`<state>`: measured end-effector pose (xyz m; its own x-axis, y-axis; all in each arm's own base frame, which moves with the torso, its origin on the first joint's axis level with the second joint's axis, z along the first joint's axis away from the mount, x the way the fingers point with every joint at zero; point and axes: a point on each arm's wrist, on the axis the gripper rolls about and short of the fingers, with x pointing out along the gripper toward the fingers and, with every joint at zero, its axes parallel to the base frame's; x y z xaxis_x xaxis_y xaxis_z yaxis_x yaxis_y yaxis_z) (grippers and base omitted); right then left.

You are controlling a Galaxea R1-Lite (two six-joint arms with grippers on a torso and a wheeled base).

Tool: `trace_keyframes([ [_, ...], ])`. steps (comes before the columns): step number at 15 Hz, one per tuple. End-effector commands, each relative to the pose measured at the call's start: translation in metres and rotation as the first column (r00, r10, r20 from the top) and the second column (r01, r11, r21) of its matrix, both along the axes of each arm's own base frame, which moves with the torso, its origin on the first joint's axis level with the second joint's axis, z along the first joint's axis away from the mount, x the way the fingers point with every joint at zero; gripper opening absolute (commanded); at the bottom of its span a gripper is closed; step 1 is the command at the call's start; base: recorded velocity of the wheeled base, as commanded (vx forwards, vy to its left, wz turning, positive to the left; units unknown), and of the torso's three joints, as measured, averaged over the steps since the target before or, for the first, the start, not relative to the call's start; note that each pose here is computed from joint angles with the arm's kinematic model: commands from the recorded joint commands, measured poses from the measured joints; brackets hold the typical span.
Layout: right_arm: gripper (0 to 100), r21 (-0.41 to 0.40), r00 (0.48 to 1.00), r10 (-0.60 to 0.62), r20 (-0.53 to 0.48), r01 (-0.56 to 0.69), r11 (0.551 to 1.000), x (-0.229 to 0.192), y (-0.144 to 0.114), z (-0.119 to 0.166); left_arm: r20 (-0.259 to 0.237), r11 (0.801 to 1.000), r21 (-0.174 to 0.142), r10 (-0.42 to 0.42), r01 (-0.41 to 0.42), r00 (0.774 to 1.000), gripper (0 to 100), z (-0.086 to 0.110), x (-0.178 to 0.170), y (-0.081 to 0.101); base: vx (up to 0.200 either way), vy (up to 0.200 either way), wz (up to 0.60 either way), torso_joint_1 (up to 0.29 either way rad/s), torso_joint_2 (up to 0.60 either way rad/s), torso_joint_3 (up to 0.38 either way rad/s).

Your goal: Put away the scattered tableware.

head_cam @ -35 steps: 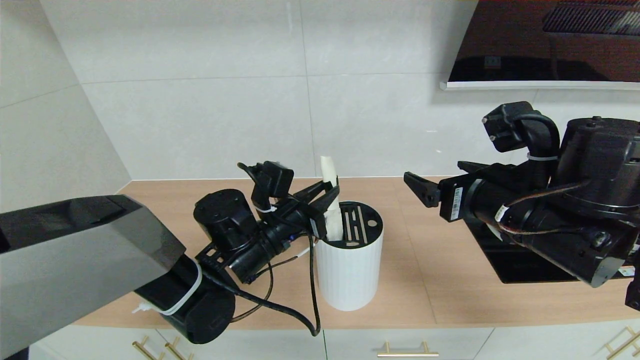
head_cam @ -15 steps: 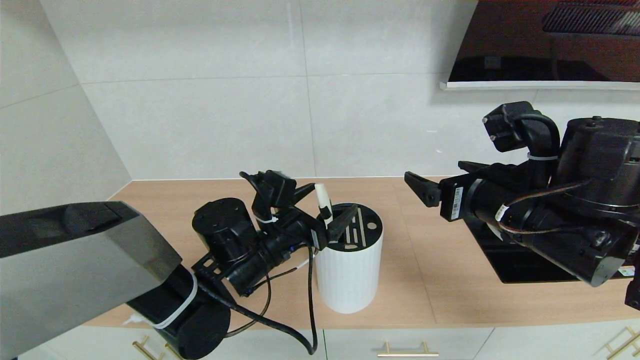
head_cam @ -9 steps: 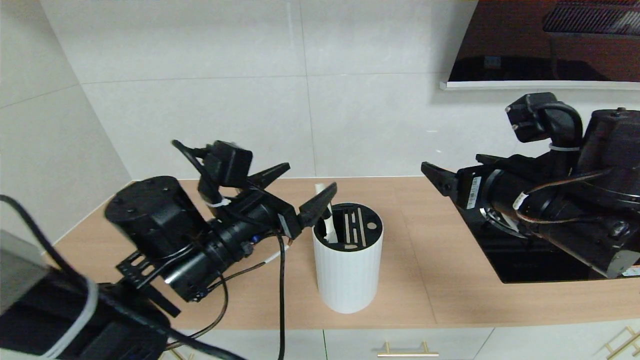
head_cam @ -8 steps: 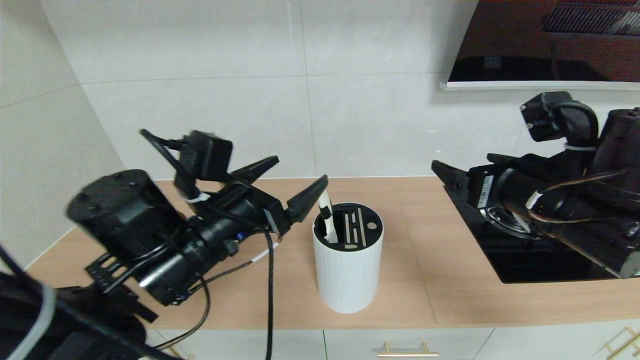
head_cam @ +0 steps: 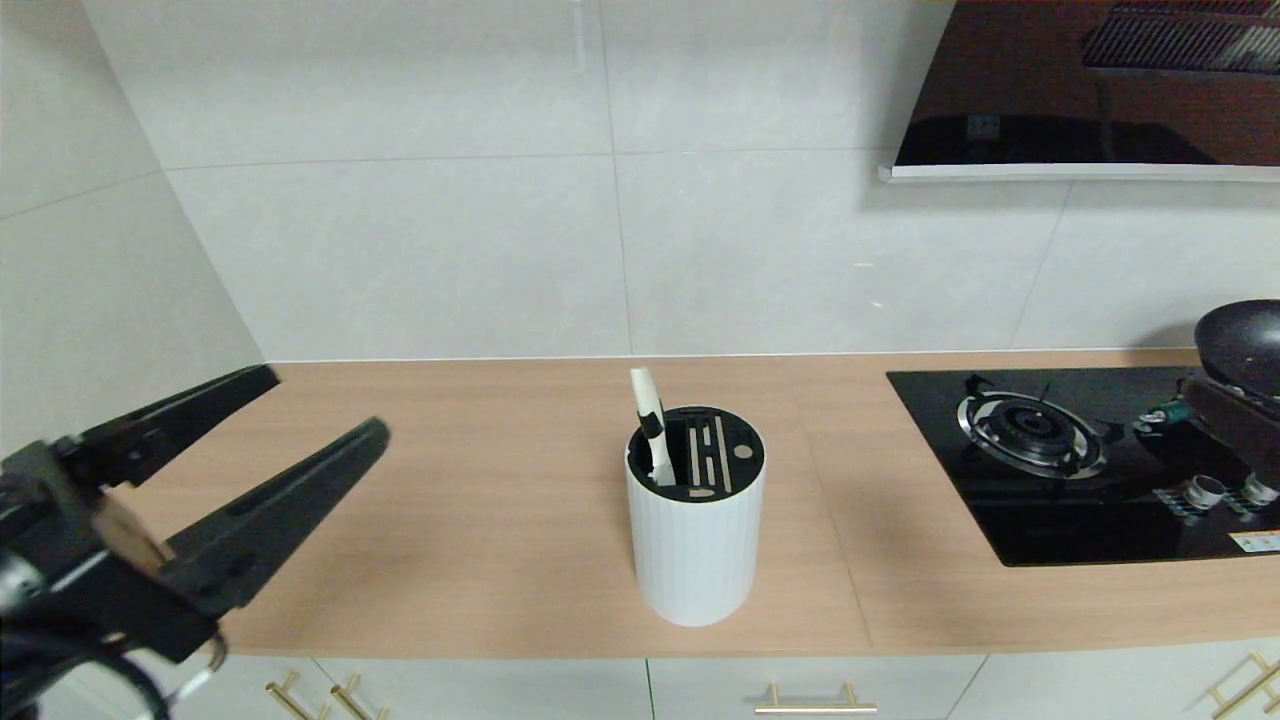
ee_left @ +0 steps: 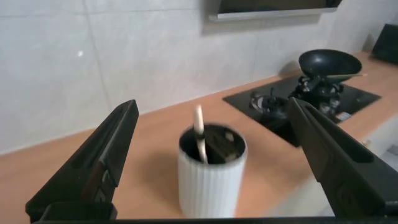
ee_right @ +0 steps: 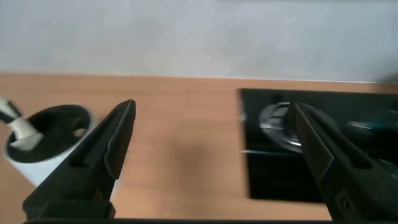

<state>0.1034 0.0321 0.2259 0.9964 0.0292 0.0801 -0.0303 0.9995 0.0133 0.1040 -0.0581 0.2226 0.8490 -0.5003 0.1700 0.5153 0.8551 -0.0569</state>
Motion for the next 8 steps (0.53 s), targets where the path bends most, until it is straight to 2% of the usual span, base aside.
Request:
trace_keyframes([
  [1, 100, -0.020, 0.991, -0.096, 0.092, 0.098, 0.995, -0.093, -0.037, -0.024, 0.065, 0.994, -0.048, 0.102, -0.099, 0.993, 100, -0.003, -0.078, 0.046, 0.000, 0.000, 0.00, 0.000, 0.00, 0.000],
  [2, 100, -0.047, 0.987, -0.133, 0.086, 0.137, 0.989, -0.112, -0.042, -0.033, 0.055, 0.992, -0.042, 0.118, -0.116, 0.991, 100, -0.006, -0.097, 0.055, 0.000, 0.000, 0.00, 0.000, 0.00, 0.000],
  [4, 100, -0.049, 0.979, -0.185, 0.084, 0.190, 0.981, -0.131, -0.045, -0.043, 0.025, 0.986, -0.023, 0.165, -0.164, 0.986, 100, -0.016, -0.116, 0.062, 0.000, 0.000, 0.00, 0.000, 0.00, 0.000],
  [5, 100, -0.048, 0.967, -0.239, 0.089, 0.244, 0.969, -0.143, -0.045, -0.051, 0.029, 0.981, -0.023, 0.195, -0.195, 0.980, 100, -0.025, -0.132, 0.066, 0.000, 0.000, 0.00, 0.000, 0.00, 0.000],
  [7, 100, -0.048, 0.959, -0.266, 0.098, 0.272, 0.961, -0.151, -0.044, -0.059, 0.045, 0.970, -0.028, 0.244, -0.243, 0.969, 100, -0.035, -0.143, 0.067, 0.000, 0.000, 0.00, 0.000, 0.00, 0.000],
  [8, 100, -0.048, 0.957, -0.276, 0.086, 0.281, 0.959, -0.150, -0.044, -0.064, 0.051, 0.957, -0.017, 0.289, -0.288, 0.956, 100, -0.052, -0.149, 0.066, 0.000, 0.000, 0.00, 0.000, 0.00, 0.000],
])
